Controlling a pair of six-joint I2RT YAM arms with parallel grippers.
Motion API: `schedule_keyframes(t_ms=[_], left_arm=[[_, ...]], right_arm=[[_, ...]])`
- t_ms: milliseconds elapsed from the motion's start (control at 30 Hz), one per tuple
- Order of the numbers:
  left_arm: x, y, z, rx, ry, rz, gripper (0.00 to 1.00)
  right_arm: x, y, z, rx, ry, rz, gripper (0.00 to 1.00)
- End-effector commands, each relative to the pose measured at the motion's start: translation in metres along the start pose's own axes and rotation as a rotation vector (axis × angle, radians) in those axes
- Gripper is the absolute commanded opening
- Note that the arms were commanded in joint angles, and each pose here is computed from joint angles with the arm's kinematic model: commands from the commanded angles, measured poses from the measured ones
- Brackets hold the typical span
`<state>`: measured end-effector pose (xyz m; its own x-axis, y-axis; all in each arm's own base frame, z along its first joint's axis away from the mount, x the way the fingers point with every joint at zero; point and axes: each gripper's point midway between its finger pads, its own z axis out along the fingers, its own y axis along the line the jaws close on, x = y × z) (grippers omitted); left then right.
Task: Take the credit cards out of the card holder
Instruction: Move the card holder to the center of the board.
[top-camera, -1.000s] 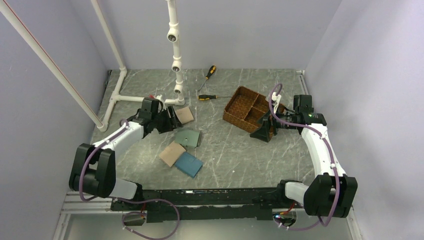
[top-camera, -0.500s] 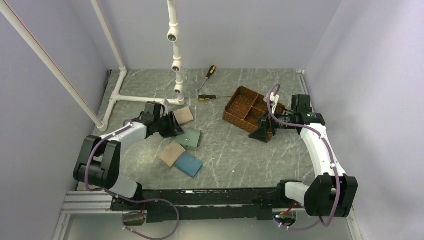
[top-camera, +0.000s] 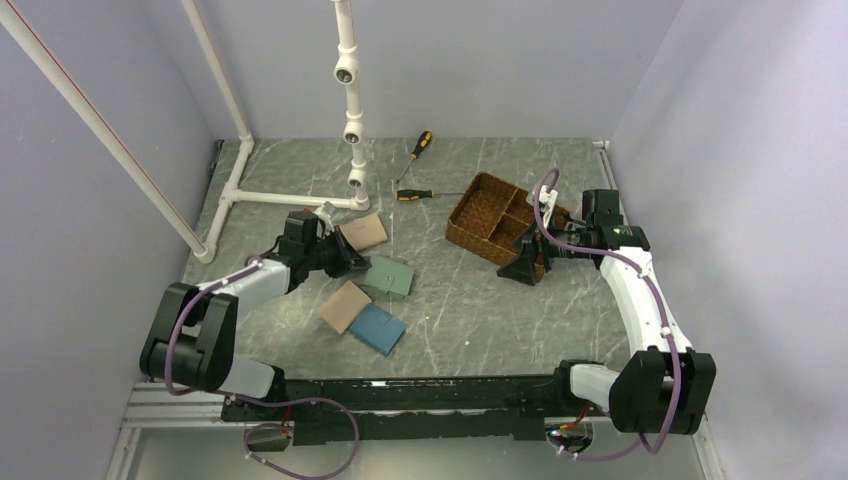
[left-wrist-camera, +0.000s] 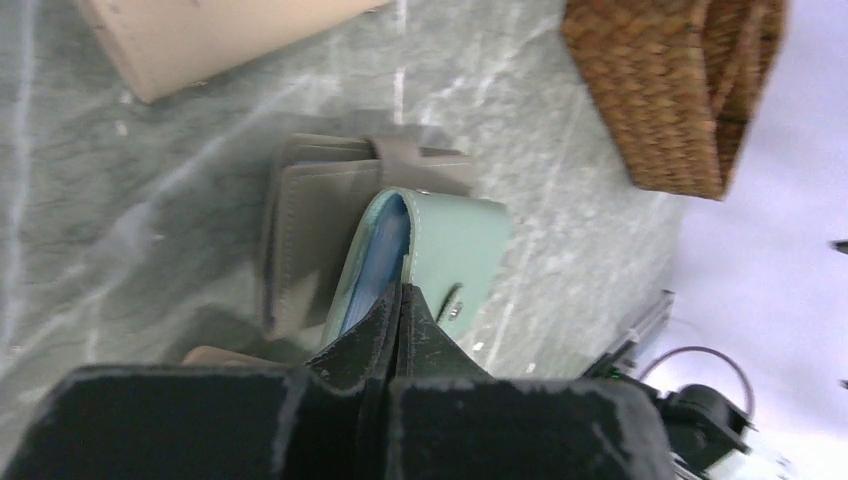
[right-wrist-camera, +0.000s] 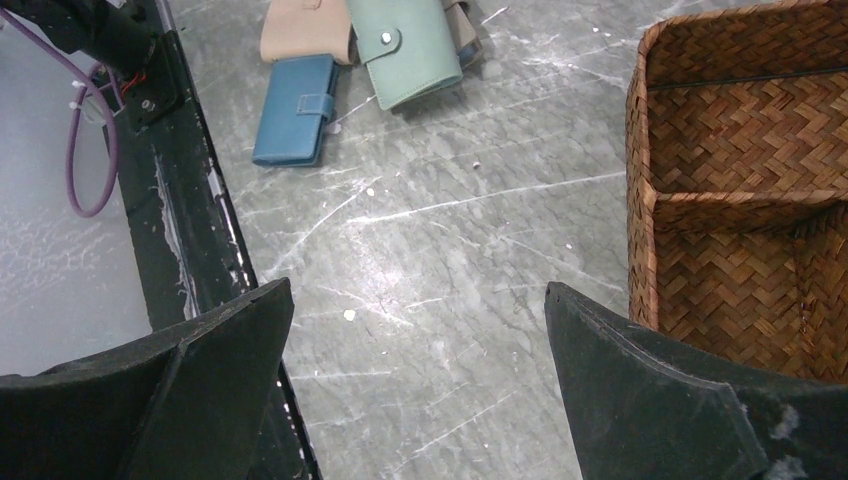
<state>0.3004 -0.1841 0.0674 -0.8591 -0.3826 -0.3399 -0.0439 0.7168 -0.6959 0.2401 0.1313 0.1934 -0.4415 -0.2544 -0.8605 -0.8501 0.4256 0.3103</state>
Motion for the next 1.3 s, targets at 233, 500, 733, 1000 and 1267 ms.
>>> schedule_keyframes(t_ms=[233,500,733,1000,1267], left_arm=[[0.001,-0.088,-0.006,0.355,-0.106,-0.11,0.0],[0.045,-0.111,0.041,0.317,-0.036,-0.119,0.0],[0.091,-0.11,0.066,0.283,0.098,-0.087,0.0],[0.112,-0.094,0.043,0.096,0.11,0.137,0.29],[0.089,-0.104,0.004,0.09,0.071,0.614,0.65]], right_arm=[[-0.015,0.003,-0.002,-0.012,-0.034,-0.077,1.0],[-0.014,0.003,0.0,-0.014,-0.026,-0.078,1.0],[-0.009,0.004,0.006,-0.023,-0.002,-0.082,1.0],[-0.005,0.006,0.012,-0.042,0.022,-0.085,1.0],[-0.001,0.007,0.016,-0.066,0.047,-0.094,1.0]])
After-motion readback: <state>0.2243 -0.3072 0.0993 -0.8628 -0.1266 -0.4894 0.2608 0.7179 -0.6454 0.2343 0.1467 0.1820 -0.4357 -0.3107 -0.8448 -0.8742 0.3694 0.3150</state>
